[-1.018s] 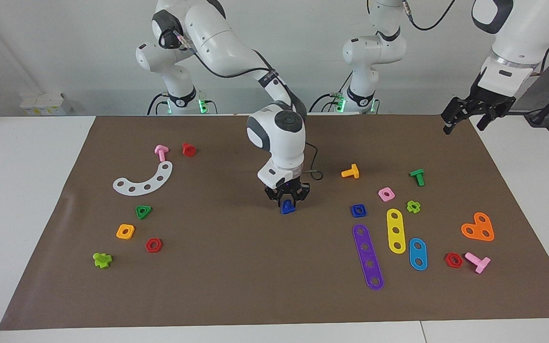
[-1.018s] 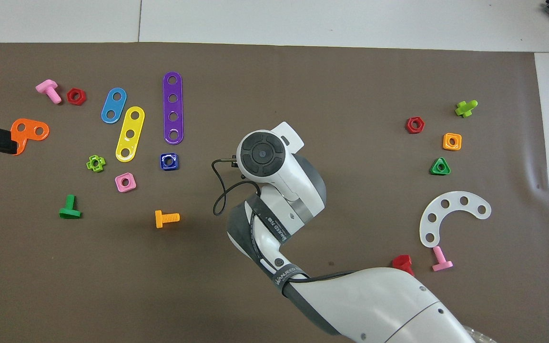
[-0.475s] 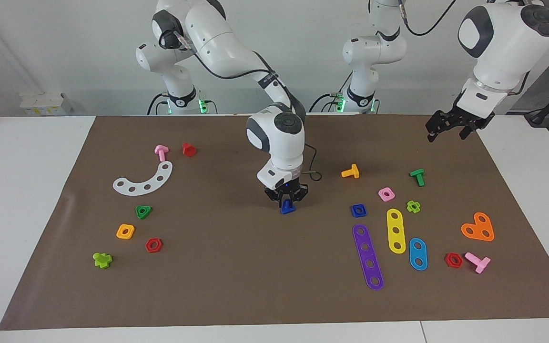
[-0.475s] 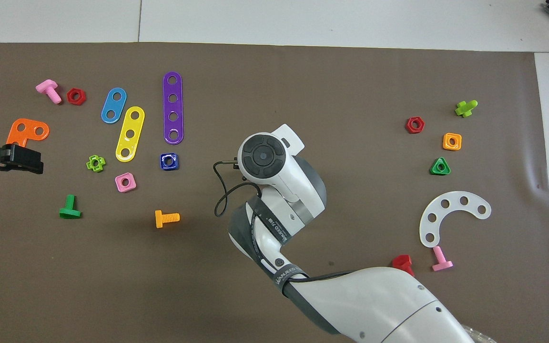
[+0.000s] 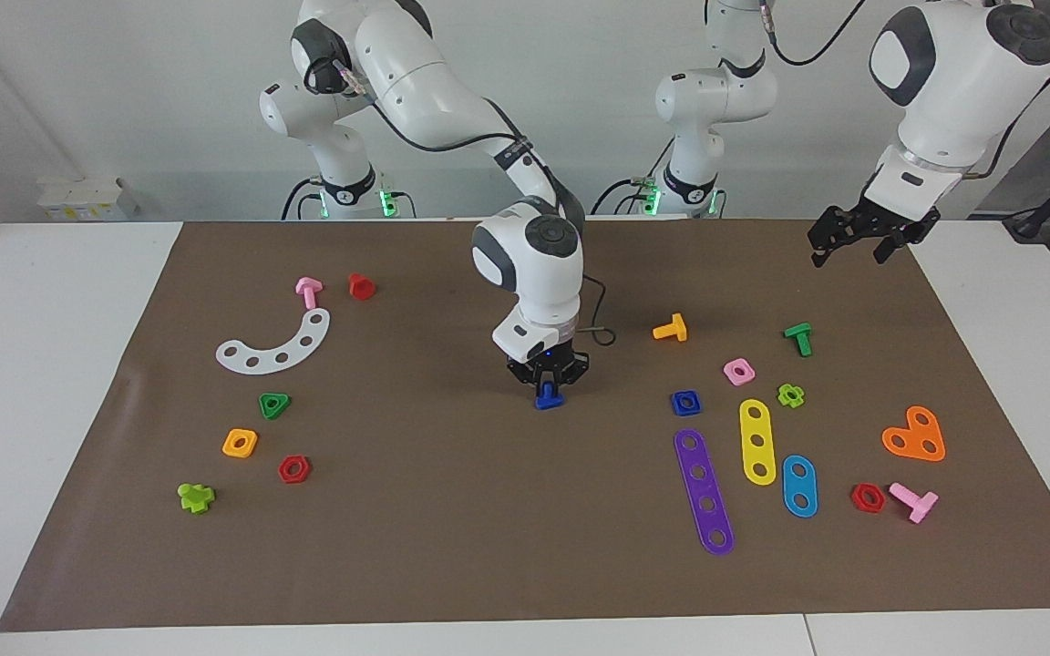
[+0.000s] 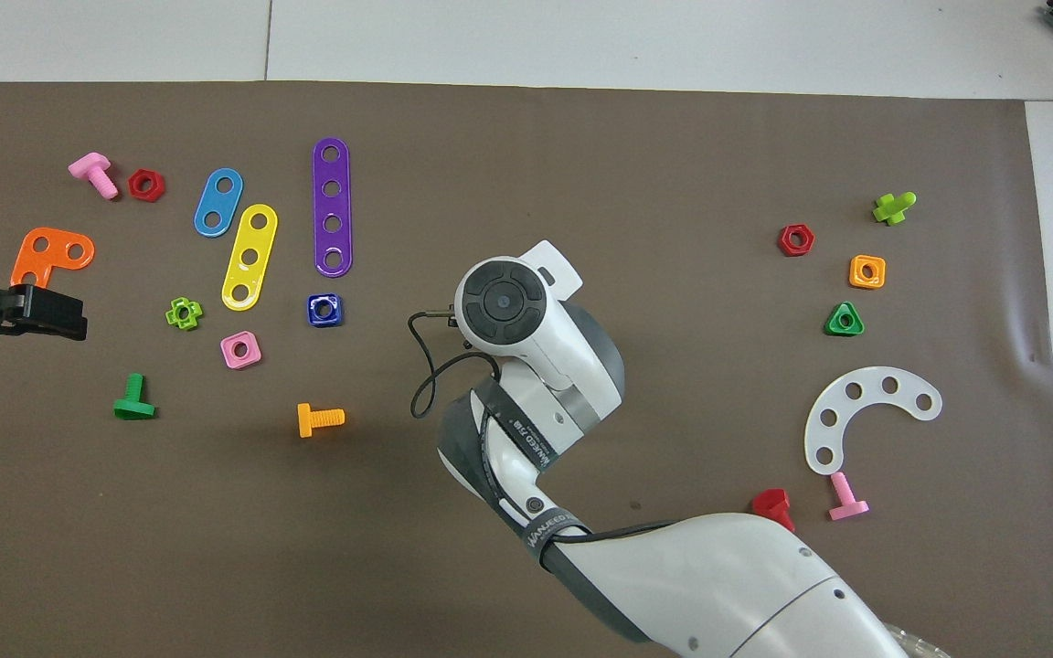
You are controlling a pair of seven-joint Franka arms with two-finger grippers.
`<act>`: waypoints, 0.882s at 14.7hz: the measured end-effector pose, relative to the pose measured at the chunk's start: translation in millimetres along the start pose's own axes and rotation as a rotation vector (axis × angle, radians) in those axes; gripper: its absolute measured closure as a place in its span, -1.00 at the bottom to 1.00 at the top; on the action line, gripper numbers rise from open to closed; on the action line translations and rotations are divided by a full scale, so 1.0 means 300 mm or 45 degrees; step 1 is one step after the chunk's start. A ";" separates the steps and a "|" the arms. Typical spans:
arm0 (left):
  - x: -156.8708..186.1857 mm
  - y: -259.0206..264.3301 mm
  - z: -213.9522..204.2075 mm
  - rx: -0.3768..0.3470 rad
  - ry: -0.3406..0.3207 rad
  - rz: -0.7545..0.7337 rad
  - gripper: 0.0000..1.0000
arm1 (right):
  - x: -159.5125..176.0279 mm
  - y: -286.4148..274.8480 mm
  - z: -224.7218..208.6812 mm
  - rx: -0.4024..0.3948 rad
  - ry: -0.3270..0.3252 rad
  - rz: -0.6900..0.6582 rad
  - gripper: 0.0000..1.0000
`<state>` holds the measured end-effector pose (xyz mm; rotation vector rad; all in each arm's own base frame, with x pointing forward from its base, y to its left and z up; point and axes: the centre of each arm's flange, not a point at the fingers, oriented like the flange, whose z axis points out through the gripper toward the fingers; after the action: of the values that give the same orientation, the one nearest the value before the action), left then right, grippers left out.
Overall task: Unscrew and place screws in storage area
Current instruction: 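Carry the blue bolt with the right gripper toward the red nut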
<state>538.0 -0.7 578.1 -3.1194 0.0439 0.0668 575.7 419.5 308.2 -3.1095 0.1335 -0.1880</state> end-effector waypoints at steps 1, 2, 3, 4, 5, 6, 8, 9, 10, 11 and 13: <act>0.000 0.000 0.000 0.000 0.000 0.000 -1.00 | 0.000 -0.001 0.000 0.000 0.000 0.000 0.61; 0.000 0.000 0.001 0.000 -0.001 0.000 -1.00 | 0.001 -0.001 -0.002 0.001 0.001 0.000 0.61; -0.001 -0.001 0.004 0.000 -0.003 0.000 -1.00 | 0.004 -0.003 -0.009 0.005 0.005 0.000 0.61; -0.003 -0.002 0.010 0.000 -0.008 -0.001 -1.00 | 0.010 -0.006 -0.020 0.010 0.012 0.001 0.61; -0.003 -0.002 0.013 0.000 -0.011 -0.001 -1.00 | 0.022 -0.005 -0.039 0.016 0.022 0.006 0.61; -0.004 -0.002 0.012 0.000 -0.010 -0.001 -1.00 | 0.044 0.005 -0.066 0.024 0.039 0.017 0.61; -0.006 -0.008 0.008 -0.001 -0.007 -0.005 -1.00 | 0.127 0.091 -0.162 0.038 0.089 0.058 0.61; -0.007 -0.015 0.006 -0.001 -0.005 -0.010 -1.00 | 0.183 0.170 -0.228 0.039 0.110 0.064 0.61; -0.008 -0.022 0.005 -0.001 -0.005 -0.016 -1.00 | 0.237 0.268 -0.295 0.036 0.125 0.060 0.61; -0.009 -0.028 0.005 -0.002 -0.004 -0.019 -1.00 | 0.286 0.384 -0.357 0.026 0.134 0.050 0.61; -0.009 -0.030 0.005 -0.002 -0.004 -0.021 -1.00 | 0.342 0.615 -0.417 -0.001 0.133 0.021 0.61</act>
<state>535.5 8.4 577.0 -3.1207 0.0179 0.0718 646.5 224.7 439.3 -3.0981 0.1616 -0.3505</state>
